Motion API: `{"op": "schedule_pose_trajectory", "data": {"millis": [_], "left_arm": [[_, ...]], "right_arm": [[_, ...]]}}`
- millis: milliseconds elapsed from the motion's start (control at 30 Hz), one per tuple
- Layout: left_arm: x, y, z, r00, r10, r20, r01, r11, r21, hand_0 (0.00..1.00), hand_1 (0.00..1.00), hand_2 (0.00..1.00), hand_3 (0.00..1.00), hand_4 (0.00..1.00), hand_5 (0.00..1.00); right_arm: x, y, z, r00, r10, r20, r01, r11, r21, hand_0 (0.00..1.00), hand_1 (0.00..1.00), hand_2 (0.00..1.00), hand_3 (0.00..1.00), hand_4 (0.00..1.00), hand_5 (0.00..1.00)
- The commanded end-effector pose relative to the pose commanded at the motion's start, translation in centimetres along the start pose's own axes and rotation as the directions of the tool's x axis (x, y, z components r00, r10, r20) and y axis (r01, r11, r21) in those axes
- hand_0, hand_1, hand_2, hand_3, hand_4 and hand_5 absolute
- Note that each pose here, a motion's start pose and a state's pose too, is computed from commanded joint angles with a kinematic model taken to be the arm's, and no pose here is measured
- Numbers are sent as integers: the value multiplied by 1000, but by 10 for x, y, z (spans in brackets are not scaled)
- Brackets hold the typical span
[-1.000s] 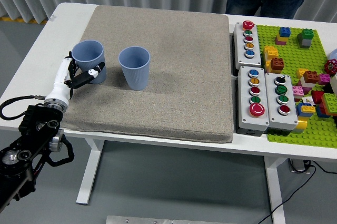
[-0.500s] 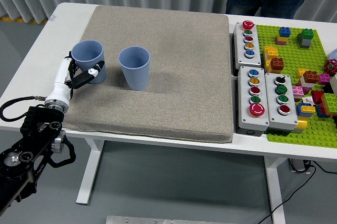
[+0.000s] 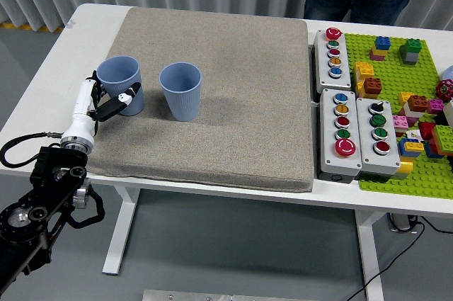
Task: Pick cup pour cup place
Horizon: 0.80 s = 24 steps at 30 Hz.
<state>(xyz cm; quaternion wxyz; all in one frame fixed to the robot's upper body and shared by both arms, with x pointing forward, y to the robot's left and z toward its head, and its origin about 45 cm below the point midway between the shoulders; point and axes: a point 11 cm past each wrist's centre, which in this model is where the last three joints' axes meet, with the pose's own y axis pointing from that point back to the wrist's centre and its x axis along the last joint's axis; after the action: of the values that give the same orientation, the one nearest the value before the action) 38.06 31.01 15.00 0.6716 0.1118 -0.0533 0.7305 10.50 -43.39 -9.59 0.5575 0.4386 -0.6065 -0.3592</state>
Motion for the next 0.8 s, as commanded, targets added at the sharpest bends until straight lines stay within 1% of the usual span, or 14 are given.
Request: {"op": "schedule_pose_trajectory", "data": {"millis": [133, 200, 233, 367, 433, 567, 600, 633, 700, 733, 767, 800], "left_arm": [[1, 2, 0, 1000, 6, 0, -6, 1000, -2, 724, 692, 743, 768, 676, 223], [2, 3, 1, 1000, 10, 9, -10, 1000, -10, 724, 692, 743, 768, 676, 223], [2, 4, 3, 1000, 13, 15, -13, 1000, -18, 696, 684, 736, 751, 664, 194], [3, 4, 9, 999, 18, 28, -17, 999, -38, 696, 684, 736, 751, 664, 194], [5, 4, 16, 998, 31, 48, -28, 998, -62, 691, 679, 730, 747, 661, 196], [8, 4, 23, 997, 43, 62, -38, 996, -86, 691, 679, 730, 747, 661, 196], [10, 3, 27, 995, 53, 81, -45, 994, -102, 691, 679, 730, 747, 661, 196], [11, 3, 30, 993, 61, 98, -50, 992, -115, 692, 678, 727, 736, 682, 214], [13, 3, 35, 990, 73, 118, -58, 990, -130, 692, 678, 727, 736, 682, 214], [15, 2, 41, 984, 89, 154, -66, 986, -153, 692, 678, 727, 736, 682, 214], [15, 2, 43, 981, 92, 172, -64, 985, -162, 692, 678, 727, 736, 682, 214], [18, 2, 49, 972, 110, 207, -71, 980, -185, 682, 646, 689, 707, 667, 198]], "right_arm": [[0, 0, 1, 1000, 0, -1, 0, 1000, -2, 696, 699, 628, 626, 221, 418], [0, 0, 3, 1000, 0, -3, 0, 1000, -5, 696, 699, 628, 626, 221, 418], [0, 0, 3, 1000, 0, -4, 0, 1000, -5, 696, 699, 628, 626, 220, 417], [0, 0, 3, 1000, 1, -4, -1, 1000, -5, 696, 699, 628, 626, 220, 417], [0, 0, 3, 1000, 1, -4, -1, 1000, -5, 696, 699, 628, 626, 221, 419], [1, 0, 2, 1000, 1, -3, -1, 1000, -4, 696, 699, 628, 626, 221, 419], [0, 0, 2, 1000, 0, -1, 0, 1000, -3, 696, 699, 628, 626, 221, 419], [0, 0, 2, 1000, 0, -1, 0, 1000, -3, 696, 700, 628, 625, 221, 416], [1, 0, 2, 1000, 1, 0, -1, 1000, -2, 696, 700, 628, 625, 221, 416], [1, 0, 2, 1000, 1, 0, -1, 1000, -2, 696, 700, 628, 625, 221, 416], [1, 0, 2, 1000, 1, 0, -1, 1000, -2, 696, 700, 628, 625, 221, 416], [1, 0, 2, 1000, 1, 2, -1, 1000, -1, 696, 700, 628, 625, 216, 412]]}}
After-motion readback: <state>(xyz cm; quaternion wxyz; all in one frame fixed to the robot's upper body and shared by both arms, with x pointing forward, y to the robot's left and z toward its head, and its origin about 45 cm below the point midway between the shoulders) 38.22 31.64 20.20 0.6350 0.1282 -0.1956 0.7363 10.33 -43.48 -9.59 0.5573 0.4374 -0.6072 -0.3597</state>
